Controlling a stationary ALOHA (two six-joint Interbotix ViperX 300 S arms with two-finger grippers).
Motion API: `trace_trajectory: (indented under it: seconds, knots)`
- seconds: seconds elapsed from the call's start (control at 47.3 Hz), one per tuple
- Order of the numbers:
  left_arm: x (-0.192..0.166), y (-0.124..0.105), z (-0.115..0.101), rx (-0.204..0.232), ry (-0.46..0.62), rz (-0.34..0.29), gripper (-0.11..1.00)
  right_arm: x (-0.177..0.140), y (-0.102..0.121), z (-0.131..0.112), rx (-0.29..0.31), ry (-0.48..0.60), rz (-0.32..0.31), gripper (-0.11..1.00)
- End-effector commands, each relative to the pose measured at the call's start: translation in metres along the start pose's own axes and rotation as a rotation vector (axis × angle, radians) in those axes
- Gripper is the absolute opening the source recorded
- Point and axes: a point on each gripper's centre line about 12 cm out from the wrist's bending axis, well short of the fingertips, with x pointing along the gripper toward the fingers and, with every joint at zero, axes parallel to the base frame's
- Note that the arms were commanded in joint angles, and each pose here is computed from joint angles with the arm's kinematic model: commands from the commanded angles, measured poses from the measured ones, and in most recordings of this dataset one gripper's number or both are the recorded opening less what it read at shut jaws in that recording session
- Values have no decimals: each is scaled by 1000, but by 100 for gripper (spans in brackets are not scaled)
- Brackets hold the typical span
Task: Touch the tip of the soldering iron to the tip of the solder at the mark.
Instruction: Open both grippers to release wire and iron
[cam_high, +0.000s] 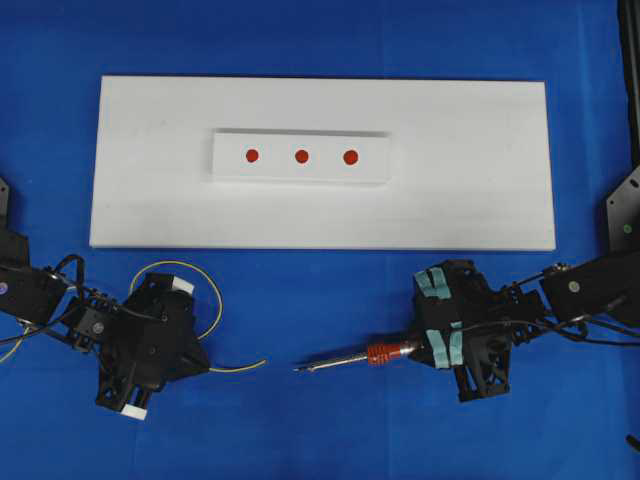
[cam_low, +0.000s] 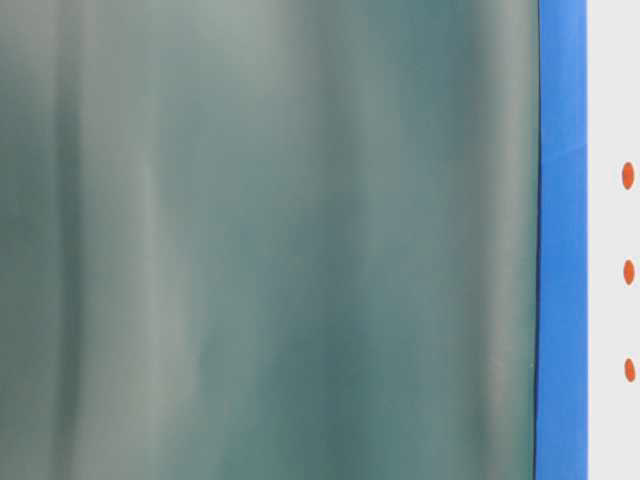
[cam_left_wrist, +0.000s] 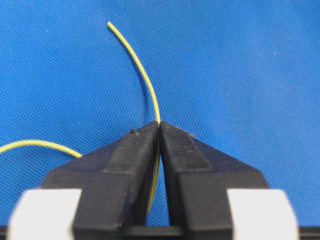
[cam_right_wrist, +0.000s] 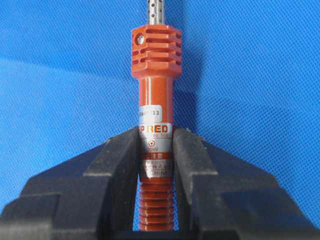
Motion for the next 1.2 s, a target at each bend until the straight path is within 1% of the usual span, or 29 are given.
trace_trajectory:
  seconds: [0.0, 0.063, 0.106, 0.19, 0.232, 0.275, 0.317, 0.338, 0.359, 0.465, 0.549, 0.613, 0.655, 0.782, 0.824, 0.93, 1.036, 1.099, 1.183]
  knots:
    - [0, -2, 10, -3, -24, -5, 11, -1, 4, 7, 11, -21, 10, 8]
    - [-2, -2, 11, -9, -15, -2, 24, -1, 4, 8, 22, -17, 7, 17]
    - [-4, -2, 13, -10, -11, -1, 38, -2, 5, 9, 27, -16, 6, 26]
    - [-12, -4, 21, -9, -2, 1, 65, -7, 9, 18, 27, -31, 13, 51]
    - [-16, -5, 27, 0, -2, 0, 76, -13, 12, 25, 18, -43, 19, 65]
    - [-24, -4, 36, -2, -3, 7, 83, -19, 15, 32, 9, -51, 25, 77]
    - [-32, -2, 45, -7, -8, 15, 84, -28, 18, 39, -5, -61, 28, 86]
    - [-36, 0, 49, -11, -10, 20, 83, -32, 19, 42, -10, -66, 29, 89]
    - [-40, 1, 54, -15, -13, 24, 82, -37, 20, 45, -20, -68, 28, 89]
    - [-63, 9, 72, -24, -30, 49, 77, -66, 21, 67, -69, -105, 18, 82]
    - [-85, 19, 85, -19, -71, 77, 74, -89, 18, 81, -99, -141, -4, 81]
    - [-99, 27, 90, -9, -109, 98, 74, -110, 11, 93, -124, -177, -36, 81]
    - [-111, 33, 94, 7, -142, 119, 74, -121, 5, 98, -137, -201, -57, 81]
    - [-142, 49, 101, 39, -230, 177, 74, -154, -19, 110, -147, -288, -137, 81]
    - [-155, 55, 103, 51, -265, 204, 73, -163, -27, 112, -144, -315, -161, 81]
    - [-179, 67, 104, 55, -333, 263, 72, -184, -47, 112, -135, -375, -228, 81]
    - [-203, 82, 98, 39, -388, 341, 72, -200, -61, 111, -138, -425, -281, 81]
    - [-214, 87, 94, 30, -412, 376, 72, -209, -68, 108, -142, -449, -311, 81]
    - [-225, 92, 86, 13, -440, 415, 72, -215, -76, 102, -136, -476, -334, 81]
